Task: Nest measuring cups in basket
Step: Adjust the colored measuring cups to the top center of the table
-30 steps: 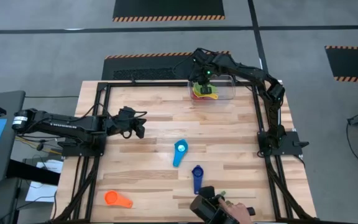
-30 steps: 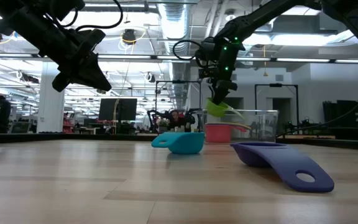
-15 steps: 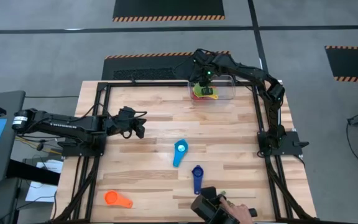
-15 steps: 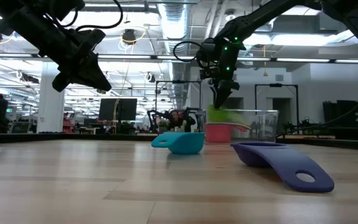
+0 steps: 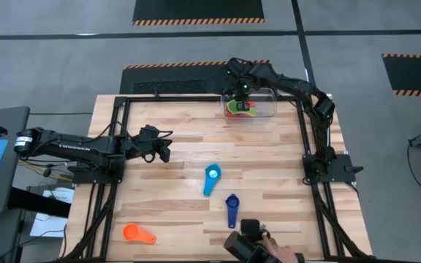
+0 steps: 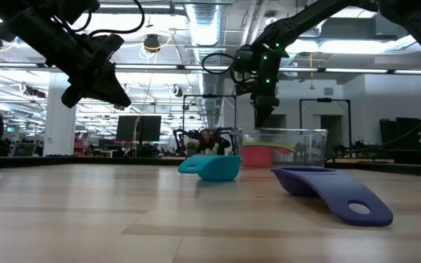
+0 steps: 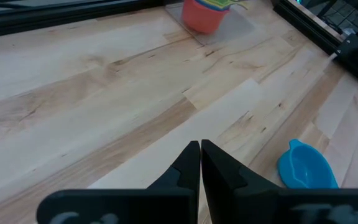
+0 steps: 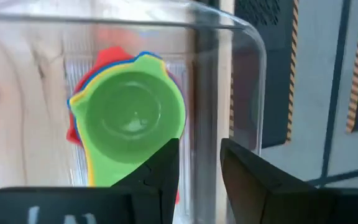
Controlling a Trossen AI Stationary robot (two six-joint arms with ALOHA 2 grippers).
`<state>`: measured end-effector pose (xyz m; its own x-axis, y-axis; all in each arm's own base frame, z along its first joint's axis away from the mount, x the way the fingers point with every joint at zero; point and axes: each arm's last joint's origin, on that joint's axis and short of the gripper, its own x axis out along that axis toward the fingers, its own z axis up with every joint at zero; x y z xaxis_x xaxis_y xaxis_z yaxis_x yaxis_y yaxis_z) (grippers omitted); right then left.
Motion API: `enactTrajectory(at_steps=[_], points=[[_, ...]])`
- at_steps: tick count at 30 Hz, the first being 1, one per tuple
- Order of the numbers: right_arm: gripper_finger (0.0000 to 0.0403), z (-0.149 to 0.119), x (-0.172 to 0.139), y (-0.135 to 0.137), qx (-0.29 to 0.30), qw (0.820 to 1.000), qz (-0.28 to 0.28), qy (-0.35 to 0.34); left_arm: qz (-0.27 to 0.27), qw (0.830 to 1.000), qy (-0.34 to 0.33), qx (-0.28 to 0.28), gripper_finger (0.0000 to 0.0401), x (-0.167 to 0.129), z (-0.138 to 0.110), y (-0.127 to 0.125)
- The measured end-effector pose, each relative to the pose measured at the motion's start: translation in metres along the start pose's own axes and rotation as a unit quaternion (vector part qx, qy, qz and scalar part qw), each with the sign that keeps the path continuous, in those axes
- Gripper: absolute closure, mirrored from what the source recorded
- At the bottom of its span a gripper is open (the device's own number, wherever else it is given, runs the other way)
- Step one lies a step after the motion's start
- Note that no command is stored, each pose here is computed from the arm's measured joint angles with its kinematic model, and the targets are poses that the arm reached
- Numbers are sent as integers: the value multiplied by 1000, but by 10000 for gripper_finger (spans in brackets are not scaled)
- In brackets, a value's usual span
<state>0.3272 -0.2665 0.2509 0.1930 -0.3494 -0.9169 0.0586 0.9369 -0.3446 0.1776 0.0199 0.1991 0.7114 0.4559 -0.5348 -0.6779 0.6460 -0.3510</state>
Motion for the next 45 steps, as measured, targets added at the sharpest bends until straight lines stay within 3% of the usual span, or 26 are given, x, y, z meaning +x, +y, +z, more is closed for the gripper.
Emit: enactTrajectory(at_steps=[5, 13, 19, 26, 29, 34, 38, 42, 45], points=[[282, 13, -21, 4, 49, 998, -22, -30, 0, 1000, 0, -6, 401, 0, 0, 0], [305, 32, -117, 24, 169, 972, -53, -151, -6, 1000, 6, -27, 401, 0, 0, 0], [312, 23, -180, 72, 226, 957, 12, -181, -6, 999, 6, -35, 401, 0, 0, 0], [311, 12, -222, 145, 200, 966, 80, -142, -10, 1000, 9, -26, 401, 0, 0, -1], [311, 12, -231, 174, 208, 964, 106, -129, -51, 997, 48, -27, 401, 0, -3, -3], [311, 14, -240, 217, 235, 955, 134, -121, -143, 977, 154, -22, 401, -4, -17, -16], [311, 14, -240, 248, 250, 952, 115, -135, -199, 944, 263, -6, 401, -8, -40, -30], [311, 8, -238, 271, 273, 948, 97, -129, -219, 908, 357, -1, 401, -17, -65, -42], [311, 4, -236, 285, 286, 945, 93, -126, -221, 907, 358, 3, 401, -25, -77, -51]])
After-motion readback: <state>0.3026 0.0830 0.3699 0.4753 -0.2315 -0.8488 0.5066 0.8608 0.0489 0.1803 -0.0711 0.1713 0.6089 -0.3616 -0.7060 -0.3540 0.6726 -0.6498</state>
